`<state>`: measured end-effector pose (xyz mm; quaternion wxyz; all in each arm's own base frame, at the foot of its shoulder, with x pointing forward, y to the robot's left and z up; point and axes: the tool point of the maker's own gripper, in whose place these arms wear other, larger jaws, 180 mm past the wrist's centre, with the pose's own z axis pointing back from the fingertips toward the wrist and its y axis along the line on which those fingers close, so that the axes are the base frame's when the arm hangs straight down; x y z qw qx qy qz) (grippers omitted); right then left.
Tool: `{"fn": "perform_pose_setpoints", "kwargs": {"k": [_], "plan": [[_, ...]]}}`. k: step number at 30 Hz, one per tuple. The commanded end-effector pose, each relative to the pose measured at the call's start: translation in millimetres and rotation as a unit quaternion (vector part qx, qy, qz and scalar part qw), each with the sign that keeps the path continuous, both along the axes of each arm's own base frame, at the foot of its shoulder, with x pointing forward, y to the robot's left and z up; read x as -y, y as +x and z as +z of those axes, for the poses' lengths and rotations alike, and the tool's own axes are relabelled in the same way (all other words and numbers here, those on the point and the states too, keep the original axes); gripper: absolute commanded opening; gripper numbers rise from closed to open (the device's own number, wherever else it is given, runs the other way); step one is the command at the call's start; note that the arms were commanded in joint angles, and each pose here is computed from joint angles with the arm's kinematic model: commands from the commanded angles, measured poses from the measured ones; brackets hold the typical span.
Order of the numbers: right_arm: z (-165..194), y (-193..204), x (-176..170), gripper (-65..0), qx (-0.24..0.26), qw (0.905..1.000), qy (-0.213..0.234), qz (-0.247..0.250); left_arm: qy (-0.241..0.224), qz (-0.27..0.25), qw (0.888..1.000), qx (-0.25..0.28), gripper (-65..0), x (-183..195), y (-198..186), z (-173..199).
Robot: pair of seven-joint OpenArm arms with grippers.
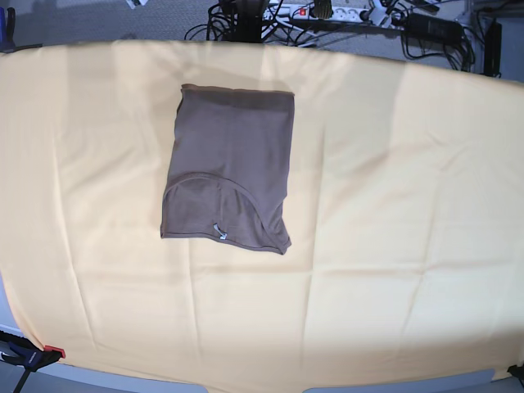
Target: Fold the T-shirt properly
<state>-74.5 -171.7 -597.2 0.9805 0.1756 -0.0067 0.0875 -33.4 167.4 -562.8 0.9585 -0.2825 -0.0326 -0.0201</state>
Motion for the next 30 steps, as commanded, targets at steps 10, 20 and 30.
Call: {"fn": "perform_pose_setpoints", "kwargs": {"k": [10,20,30], "plan": [[-32.4,53.4,-22.1,-65.0,0.048,0.994,-0.08,0.057,0.156,-0.021,0.978,0.139,-65.0,3.7,21.7,-54.2],[-34.6,63.9,-47.4,-65.0,0.069,0.9923,-0.077,0.068,0.134,0.023,0.984,0.118,-65.0,87.3,30.6,-65.1],[-34.4,63.9,-51.6,-65.0,0.069,0.9927,-0.072,0.067,0.122,0.055,0.986,0.096,-65.0,95.1,25.1,-64.8]]}}
